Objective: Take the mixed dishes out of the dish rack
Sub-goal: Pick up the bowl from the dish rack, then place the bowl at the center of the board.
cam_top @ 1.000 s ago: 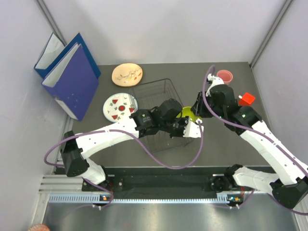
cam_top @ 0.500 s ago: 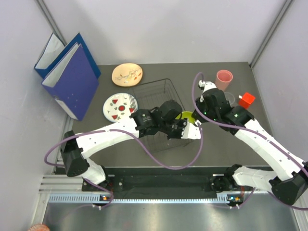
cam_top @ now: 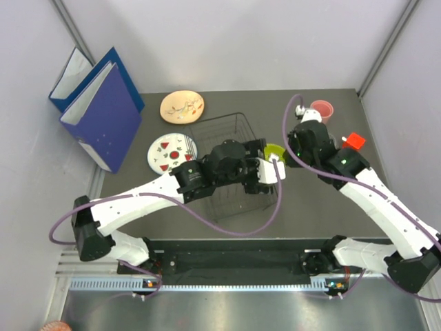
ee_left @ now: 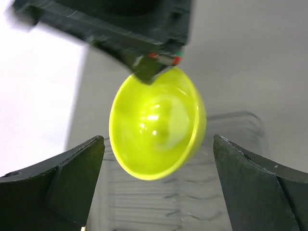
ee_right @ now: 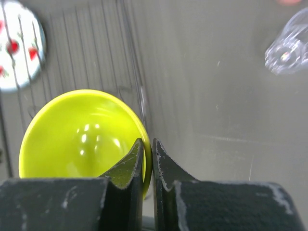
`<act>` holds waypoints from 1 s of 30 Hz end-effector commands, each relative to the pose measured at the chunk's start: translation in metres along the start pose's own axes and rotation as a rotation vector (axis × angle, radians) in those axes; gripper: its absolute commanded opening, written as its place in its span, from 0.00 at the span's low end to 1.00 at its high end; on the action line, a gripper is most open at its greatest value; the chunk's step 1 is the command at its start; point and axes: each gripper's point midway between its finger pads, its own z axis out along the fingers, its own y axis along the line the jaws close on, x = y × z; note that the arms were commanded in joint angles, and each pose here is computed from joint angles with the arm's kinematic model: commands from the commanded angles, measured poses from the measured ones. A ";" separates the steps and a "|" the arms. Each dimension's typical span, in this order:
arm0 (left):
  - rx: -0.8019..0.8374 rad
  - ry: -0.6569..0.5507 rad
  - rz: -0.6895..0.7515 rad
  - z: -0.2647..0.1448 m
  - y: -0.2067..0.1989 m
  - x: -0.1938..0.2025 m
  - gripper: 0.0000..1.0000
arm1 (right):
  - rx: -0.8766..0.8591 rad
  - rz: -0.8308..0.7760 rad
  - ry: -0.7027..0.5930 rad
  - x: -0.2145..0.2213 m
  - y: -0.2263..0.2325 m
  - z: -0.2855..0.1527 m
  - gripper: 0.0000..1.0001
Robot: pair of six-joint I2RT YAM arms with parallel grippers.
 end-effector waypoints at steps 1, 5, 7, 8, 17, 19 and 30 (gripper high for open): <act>-0.317 -0.087 -0.109 -0.027 0.067 -0.026 0.99 | 0.019 0.115 -0.198 -0.080 -0.001 -0.017 0.00; -0.582 -0.036 -0.277 -0.048 0.113 -0.005 0.99 | 0.080 0.194 -0.256 -0.118 -0.021 -0.006 0.00; -0.735 0.015 -0.420 -0.062 0.135 0.011 0.99 | 0.113 0.266 -0.286 -0.136 -0.038 0.010 0.00; -0.766 0.049 -0.464 -0.066 0.142 0.024 0.99 | 0.119 0.294 -0.291 -0.140 -0.043 0.017 0.00; -0.880 -0.068 -0.906 -0.087 0.130 0.069 0.99 | 0.145 0.406 -0.283 -0.169 -0.068 0.113 0.00; -0.905 -0.092 -0.971 -0.089 0.121 0.084 0.99 | 0.147 0.409 -0.281 -0.172 -0.067 0.133 0.00; -1.009 -0.060 -0.984 -0.103 0.105 0.120 0.99 | 0.316 0.410 -0.247 -0.168 -0.093 0.223 0.00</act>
